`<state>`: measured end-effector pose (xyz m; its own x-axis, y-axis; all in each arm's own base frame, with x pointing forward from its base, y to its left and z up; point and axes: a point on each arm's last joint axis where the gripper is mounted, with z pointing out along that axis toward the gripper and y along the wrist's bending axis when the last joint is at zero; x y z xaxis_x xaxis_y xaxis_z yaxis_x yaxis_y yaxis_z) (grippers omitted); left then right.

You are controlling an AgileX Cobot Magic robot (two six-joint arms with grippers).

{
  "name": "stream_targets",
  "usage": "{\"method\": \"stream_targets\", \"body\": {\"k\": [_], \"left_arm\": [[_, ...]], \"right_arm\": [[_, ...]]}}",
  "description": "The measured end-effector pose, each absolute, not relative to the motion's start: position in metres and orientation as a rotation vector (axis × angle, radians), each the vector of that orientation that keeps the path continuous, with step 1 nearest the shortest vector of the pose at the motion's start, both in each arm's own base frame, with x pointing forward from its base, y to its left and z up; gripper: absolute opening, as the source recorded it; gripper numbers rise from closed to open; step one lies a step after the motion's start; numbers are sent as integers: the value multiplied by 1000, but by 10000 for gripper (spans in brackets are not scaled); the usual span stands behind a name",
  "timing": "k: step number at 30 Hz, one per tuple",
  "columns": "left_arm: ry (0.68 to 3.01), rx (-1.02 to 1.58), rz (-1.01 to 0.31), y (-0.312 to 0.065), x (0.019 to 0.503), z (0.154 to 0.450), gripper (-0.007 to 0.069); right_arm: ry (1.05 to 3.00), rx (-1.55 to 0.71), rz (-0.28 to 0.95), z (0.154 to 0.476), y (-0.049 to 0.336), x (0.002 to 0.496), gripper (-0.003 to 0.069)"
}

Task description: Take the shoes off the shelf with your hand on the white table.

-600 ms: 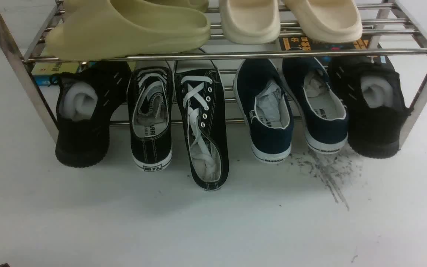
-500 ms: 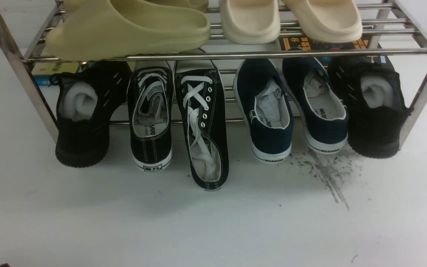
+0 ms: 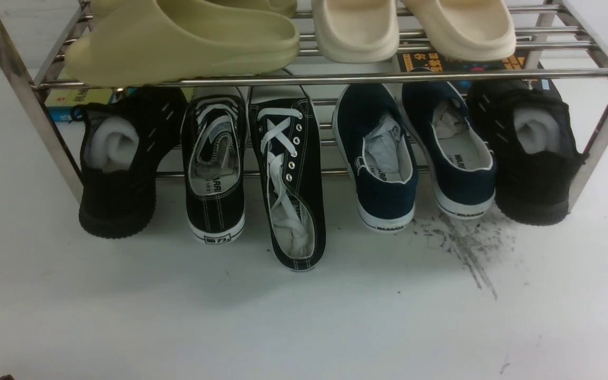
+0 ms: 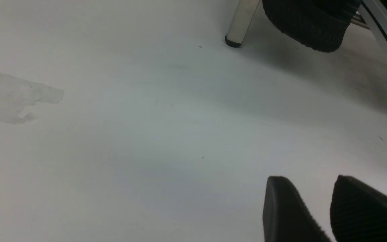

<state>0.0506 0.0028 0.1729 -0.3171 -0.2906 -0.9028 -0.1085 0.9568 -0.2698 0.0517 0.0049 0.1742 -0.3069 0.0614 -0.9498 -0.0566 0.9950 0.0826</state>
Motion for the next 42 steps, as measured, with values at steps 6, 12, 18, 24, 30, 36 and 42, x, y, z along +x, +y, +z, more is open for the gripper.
{"method": "stream_targets", "body": {"k": [6,12,18,24,30,36,42], "left_arm": [[1895,-290,-187,3,51,173,242],[1895,-290,-187,3,51,173,242],[1895,-290,-187,3,51,173,242],[1895,-290,-187,3,51,173,242],[1895,-290,-187,3,51,173,242],[1895,-290,-187,3,51,173,242],[1895,-290,-187,3,51,173,242]], "right_arm": [[1879,3,117,174,5,52,240],[1879,3,117,174,5,52,240],[1879,1,113,174,5,52,240],[1879,1,113,174,5,52,240],[1879,4,118,174,5,52,240],[1868,193,404,175,13,51,240],[1835,475,769,177,24,50,240]]}}
